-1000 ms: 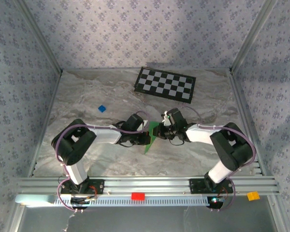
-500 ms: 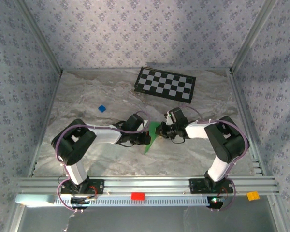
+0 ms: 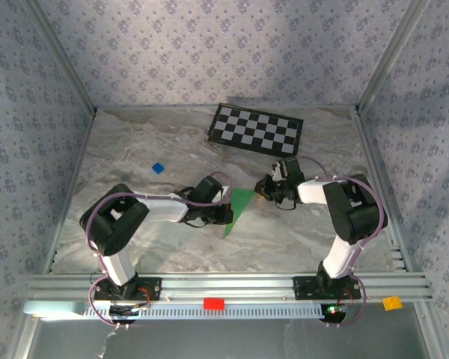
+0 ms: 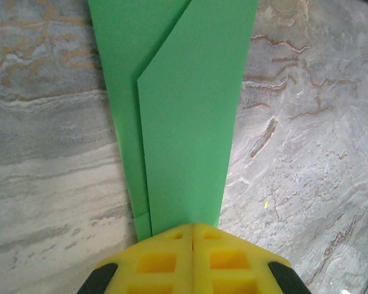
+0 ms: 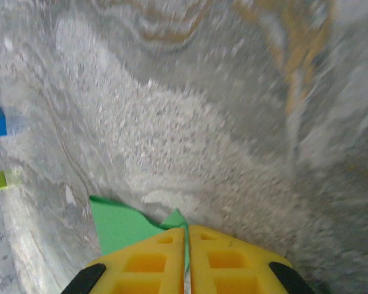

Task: Fold a paper plane with a square sheet of paper (pick it up from the middle)
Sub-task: Fold the wing for the fifth time at the center of the table.

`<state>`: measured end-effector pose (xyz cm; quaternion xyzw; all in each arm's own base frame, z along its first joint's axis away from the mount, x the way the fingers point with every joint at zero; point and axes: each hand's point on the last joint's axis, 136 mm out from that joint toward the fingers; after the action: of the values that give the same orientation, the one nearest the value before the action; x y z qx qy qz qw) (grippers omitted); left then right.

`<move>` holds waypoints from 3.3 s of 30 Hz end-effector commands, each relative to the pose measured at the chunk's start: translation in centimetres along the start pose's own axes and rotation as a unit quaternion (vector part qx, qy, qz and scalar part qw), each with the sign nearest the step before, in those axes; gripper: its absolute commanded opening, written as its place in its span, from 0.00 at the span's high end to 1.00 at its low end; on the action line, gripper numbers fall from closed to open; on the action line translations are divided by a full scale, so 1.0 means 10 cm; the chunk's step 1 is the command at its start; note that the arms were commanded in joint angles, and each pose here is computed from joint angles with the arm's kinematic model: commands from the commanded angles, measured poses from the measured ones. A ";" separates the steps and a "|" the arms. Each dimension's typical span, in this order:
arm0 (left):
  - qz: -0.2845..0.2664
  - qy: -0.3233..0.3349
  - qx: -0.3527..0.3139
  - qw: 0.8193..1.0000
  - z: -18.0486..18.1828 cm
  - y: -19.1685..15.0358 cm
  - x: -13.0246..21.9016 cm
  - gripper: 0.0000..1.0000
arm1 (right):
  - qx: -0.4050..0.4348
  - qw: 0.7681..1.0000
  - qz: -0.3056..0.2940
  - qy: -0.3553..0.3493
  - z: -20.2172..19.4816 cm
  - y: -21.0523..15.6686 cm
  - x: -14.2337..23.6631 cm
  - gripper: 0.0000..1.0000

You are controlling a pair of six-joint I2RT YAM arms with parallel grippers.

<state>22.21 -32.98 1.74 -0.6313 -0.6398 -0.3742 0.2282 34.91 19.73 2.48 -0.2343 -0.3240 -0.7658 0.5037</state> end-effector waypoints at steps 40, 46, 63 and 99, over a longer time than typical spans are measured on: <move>0.088 0.100 0.038 0.990 0.55 -0.55 -0.05 1.00 | 0.055 0.998 -0.011 0.035 0.46 0.02 0.25 0.84; 0.088 0.100 0.039 0.990 0.55 -0.55 -0.04 1.00 | 0.072 0.994 0.056 0.059 0.64 -0.40 -0.03 0.85; 0.032 0.037 0.013 0.999 -0.15 -0.08 0.29 1.00 | 0.013 0.996 0.084 -0.040 -0.06 -0.63 -0.27 0.93; 0.073 0.061 0.052 0.994 0.26 -0.51 0.18 0.96 | 0.010 0.993 0.098 -0.070 -0.28 -0.78 -0.25 0.94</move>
<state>20.40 -32.04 1.96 -0.6351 -0.6288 -0.3544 0.2749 31.39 24.91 1.88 -0.2090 -0.3228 -0.7257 0.5706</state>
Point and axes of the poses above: each hand's point on the last joint's axis, 136 mm out from that joint toward the fingers, its own x axis back along the fingers, its own z axis along the line the jaws close on, y = z × x, and after that the axes turned 6 degrees about x, right-handed
